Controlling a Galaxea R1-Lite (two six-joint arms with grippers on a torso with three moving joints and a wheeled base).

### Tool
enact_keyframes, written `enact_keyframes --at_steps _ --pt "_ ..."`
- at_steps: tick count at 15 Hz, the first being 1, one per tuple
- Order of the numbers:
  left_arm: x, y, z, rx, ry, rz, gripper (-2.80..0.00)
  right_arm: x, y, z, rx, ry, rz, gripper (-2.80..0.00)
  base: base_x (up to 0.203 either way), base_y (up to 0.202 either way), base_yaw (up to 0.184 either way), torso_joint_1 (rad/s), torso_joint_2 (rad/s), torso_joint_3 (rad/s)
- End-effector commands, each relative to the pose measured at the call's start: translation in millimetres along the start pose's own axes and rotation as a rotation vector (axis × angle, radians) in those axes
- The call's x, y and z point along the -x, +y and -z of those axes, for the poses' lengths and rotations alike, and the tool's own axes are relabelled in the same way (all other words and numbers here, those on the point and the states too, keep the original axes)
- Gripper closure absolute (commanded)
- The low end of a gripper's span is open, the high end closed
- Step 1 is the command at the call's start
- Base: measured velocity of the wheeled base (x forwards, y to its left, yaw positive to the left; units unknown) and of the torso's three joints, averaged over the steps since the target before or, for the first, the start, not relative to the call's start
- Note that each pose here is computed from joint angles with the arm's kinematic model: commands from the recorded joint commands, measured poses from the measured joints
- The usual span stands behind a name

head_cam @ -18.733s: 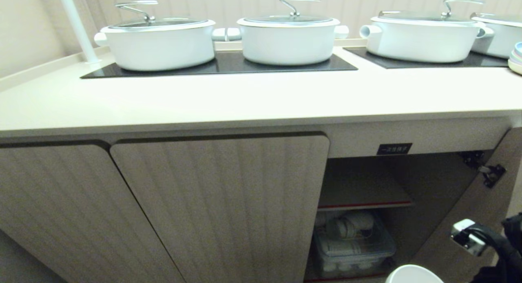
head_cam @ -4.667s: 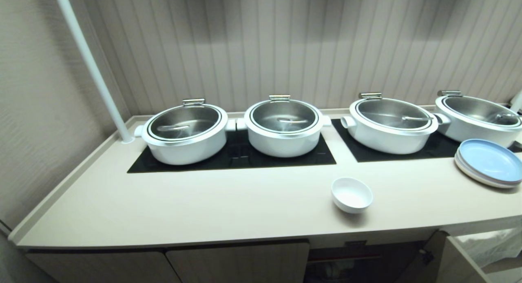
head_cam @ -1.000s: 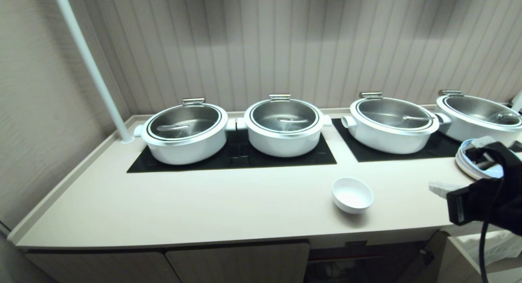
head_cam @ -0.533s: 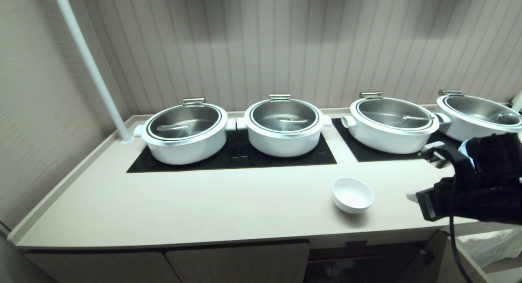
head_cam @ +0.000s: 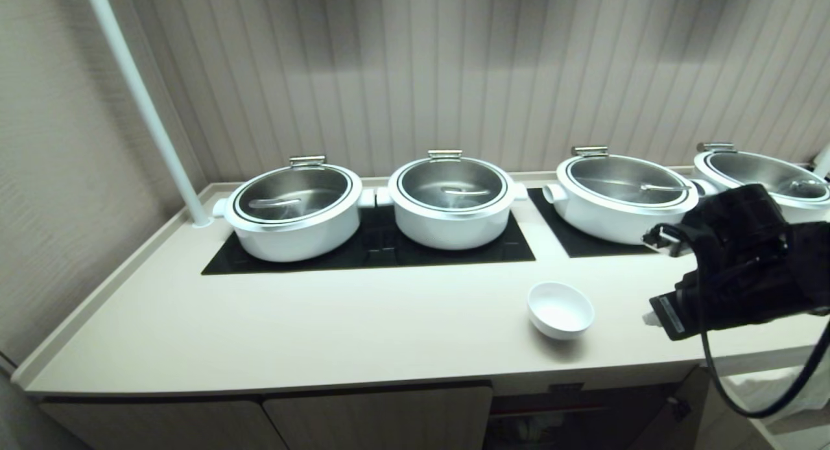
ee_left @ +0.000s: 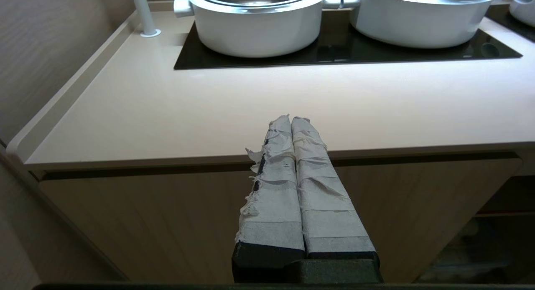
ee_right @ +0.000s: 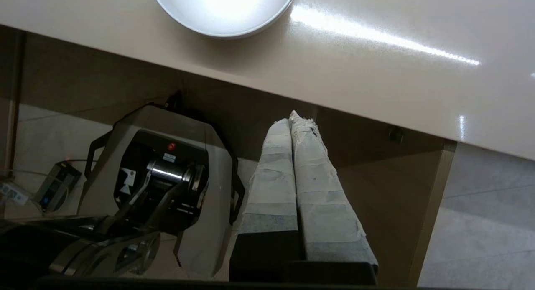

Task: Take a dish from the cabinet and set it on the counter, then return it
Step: Pick up the bowl from the table

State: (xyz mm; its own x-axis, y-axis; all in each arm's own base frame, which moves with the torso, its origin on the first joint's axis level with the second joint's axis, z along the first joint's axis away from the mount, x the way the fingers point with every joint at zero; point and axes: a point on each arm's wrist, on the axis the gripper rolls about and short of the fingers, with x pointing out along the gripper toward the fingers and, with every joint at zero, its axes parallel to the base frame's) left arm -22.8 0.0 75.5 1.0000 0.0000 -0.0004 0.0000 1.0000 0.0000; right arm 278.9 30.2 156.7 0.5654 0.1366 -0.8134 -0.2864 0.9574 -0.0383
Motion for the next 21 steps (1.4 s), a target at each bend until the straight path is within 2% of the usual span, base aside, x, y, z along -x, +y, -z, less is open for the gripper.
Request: enact_keyframes --at_steps 1,5,9,18,19,21 --pt "0.0 0.0 0.0 0.000 0.000 -0.001 0.00 -14.7 -3.0 -9.9 0.000 0.022 -0.004 0.00 0.000 0.000 0.000 0.000 0.00 0.000" --pt "0.0 0.0 0.0 0.000 0.000 -0.002 0.00 -34.9 -6.1 -20.8 -0.007 0.055 -0.014 0.00 0.000 0.000 0.000 0.000 0.00 0.000" --pt "0.0 0.0 0.0 0.000 0.000 -0.001 0.00 -51.9 -8.9 -29.6 -0.064 0.066 -0.015 0.00 0.000 0.000 0.000 0.000 0.00 0.000" --pt "0.0 0.0 0.0 0.000 0.000 -0.001 0.00 -73.0 -4.1 -39.3 -0.049 0.078 -0.032 0.00 0.000 0.000 0.000 0.000 0.00 0.000" --pt "0.0 0.0 0.0 0.000 0.000 -0.002 0.00 -73.7 -3.1 -40.0 -0.057 0.078 -0.033 -2.80 0.000 0.000 0.000 0.000 0.00 0.000" --pt "0.0 0.0 0.0 0.000 0.000 -0.001 0.00 -76.4 -1.1 -41.9 -0.070 0.077 -0.036 -2.80 0.000 0.000 0.000 0.000 0.00 0.000"
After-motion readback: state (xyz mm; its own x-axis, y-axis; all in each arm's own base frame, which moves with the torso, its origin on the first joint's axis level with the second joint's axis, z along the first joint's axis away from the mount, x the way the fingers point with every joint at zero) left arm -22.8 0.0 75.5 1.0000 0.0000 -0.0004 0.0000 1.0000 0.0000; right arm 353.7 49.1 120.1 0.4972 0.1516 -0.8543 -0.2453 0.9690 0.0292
